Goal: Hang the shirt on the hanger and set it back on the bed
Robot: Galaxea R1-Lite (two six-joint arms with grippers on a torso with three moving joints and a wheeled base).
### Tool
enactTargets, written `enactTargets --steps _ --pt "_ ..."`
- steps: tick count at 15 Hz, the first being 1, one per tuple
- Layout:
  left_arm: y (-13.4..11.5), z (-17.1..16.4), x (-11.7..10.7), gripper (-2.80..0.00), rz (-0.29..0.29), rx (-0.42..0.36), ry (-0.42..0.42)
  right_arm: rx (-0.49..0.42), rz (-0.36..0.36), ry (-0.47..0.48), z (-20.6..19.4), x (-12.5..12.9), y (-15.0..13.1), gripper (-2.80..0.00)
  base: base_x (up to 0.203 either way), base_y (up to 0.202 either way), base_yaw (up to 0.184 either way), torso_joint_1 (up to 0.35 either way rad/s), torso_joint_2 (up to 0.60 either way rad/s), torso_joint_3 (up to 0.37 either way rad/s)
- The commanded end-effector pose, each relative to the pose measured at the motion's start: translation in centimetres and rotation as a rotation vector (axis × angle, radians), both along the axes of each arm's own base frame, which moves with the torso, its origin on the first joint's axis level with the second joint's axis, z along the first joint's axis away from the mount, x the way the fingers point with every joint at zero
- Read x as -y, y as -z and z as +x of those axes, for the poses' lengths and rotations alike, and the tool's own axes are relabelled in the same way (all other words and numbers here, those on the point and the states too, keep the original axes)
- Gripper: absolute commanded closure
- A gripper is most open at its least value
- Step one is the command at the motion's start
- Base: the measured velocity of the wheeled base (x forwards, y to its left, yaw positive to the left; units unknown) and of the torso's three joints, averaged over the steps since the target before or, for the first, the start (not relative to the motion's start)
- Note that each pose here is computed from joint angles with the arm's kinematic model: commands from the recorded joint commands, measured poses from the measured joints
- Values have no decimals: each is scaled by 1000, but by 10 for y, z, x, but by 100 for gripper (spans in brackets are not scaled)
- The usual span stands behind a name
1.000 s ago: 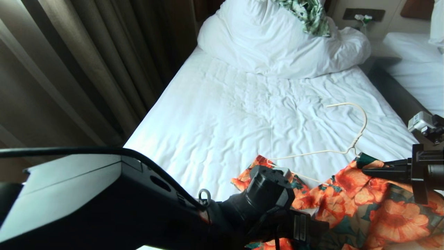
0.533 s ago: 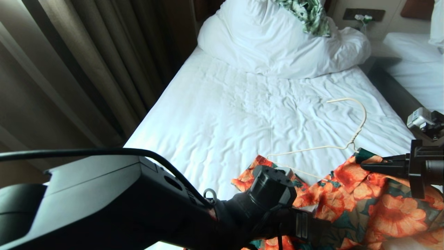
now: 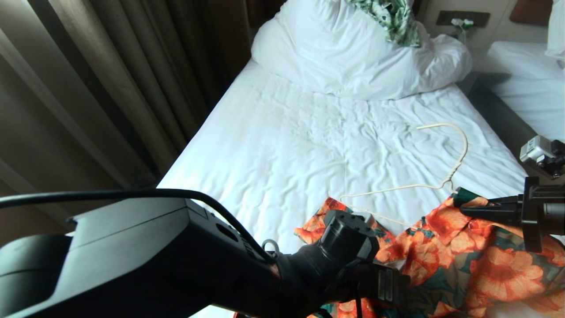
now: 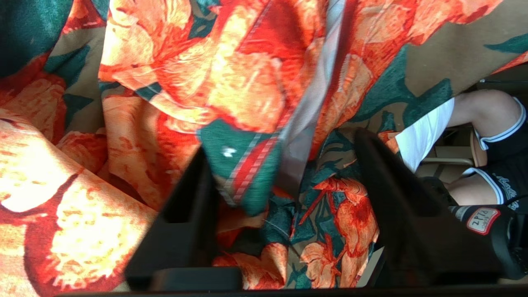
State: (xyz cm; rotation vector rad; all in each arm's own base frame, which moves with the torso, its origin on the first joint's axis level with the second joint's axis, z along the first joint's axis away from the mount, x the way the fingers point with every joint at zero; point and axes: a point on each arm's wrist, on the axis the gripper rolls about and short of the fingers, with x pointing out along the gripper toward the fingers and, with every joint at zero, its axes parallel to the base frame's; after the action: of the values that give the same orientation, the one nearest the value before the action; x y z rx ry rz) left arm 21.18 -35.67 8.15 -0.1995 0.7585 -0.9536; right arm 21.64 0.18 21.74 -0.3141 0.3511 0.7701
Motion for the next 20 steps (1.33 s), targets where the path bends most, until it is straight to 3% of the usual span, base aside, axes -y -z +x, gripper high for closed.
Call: enactTargets --steps 1,6,10,14,16,20 --pt "1 2 -1 0 0 -1 -8 7 0 -5 -1 0 -1 0 0 0 0 0 0 0" --pt "-10 -1 -7 0 -13 8 -11 4 0 -8 -6 -1 -1 0 0 0 0 0 0 0" --pt "-35 -7 -32 0 -33 25 -35 39 4 -13 -9 -1 -8 0 0 0 0 0 0 0" --pt "-16 -11 -53 0 67 -22 -79 54 127 -124 -21 -4 -22 0 0 0 0 0 0 0" --pt "-16 -2 -61 0 73 -18 -115 27 196 -189 -25 -5 -22 0 0 0 0 0 0 0" --pt "-7 21 -83 0 102 -28 -209 -25 218 -216 -13 -5 -11 0 0 0 0 0 0 0"
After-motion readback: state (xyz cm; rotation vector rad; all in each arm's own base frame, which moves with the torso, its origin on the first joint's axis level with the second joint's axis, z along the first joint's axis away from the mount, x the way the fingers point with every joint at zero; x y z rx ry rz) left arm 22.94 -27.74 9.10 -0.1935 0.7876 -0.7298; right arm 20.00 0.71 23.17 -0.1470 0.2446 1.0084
